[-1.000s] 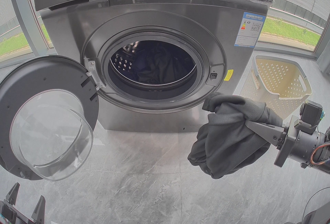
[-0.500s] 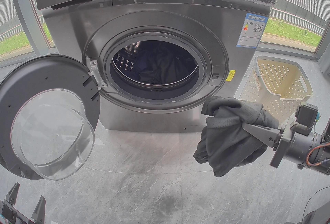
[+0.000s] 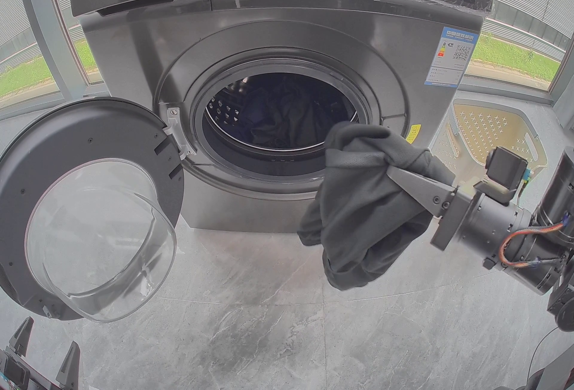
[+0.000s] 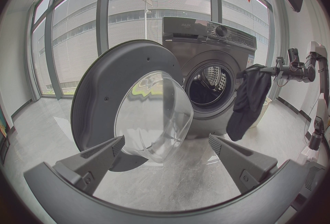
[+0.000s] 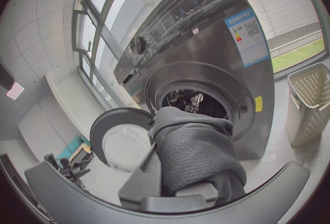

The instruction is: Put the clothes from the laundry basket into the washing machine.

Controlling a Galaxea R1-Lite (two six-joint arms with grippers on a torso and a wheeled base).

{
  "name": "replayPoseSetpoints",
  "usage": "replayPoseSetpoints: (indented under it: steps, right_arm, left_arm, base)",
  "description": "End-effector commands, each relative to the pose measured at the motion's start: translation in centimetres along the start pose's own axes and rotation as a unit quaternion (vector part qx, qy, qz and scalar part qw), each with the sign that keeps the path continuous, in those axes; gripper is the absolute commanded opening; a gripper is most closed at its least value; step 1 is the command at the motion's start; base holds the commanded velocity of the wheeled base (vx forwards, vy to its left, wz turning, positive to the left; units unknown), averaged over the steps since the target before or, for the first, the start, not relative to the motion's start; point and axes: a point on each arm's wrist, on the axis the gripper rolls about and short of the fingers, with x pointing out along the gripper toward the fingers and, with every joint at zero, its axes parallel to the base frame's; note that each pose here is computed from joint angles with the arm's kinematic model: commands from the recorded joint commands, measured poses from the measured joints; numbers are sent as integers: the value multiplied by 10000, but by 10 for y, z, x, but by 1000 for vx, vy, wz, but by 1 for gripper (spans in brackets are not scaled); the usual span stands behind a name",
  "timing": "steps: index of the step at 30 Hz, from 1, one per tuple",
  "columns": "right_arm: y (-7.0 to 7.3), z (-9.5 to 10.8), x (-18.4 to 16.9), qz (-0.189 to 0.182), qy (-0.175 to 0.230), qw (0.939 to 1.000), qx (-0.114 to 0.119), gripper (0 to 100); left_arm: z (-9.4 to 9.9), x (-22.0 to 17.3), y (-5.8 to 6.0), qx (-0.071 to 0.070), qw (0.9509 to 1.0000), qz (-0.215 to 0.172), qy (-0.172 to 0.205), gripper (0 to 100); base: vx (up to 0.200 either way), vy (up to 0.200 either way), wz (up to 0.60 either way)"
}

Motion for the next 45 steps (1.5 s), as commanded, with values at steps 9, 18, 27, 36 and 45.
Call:
replayPoseSetpoints:
  steps: [9,18,27,36,45]
  right_arm:
    - [18,-17,48,233,18,9997,53,0]
    - [21,-13,67,275,-128,9995,118,0]
    - [25,-2,82,379,-384,9985,127,0]
    - [20,-13,92,265,-261,9992,112,0]
    - [21,-17,105,264,-213,9994,88,0]
  left_arm:
    - [-5,0,-1,285,9994,-178,-33,100]
    - [81,-20,-4,-151,9875,-588,-1458,100]
    - [70,40,-11,-400,9615,-2631,689,100]
    - [76,101,-21,-411,9240,-3624,1151,100]
    - [71,144,-35,-373,9071,-3952,1399,100]
  base:
    - [0,0,0]
    - [0,0,0]
    - [0,0,0]
    - [0,0,0]
    - [0,0,0]
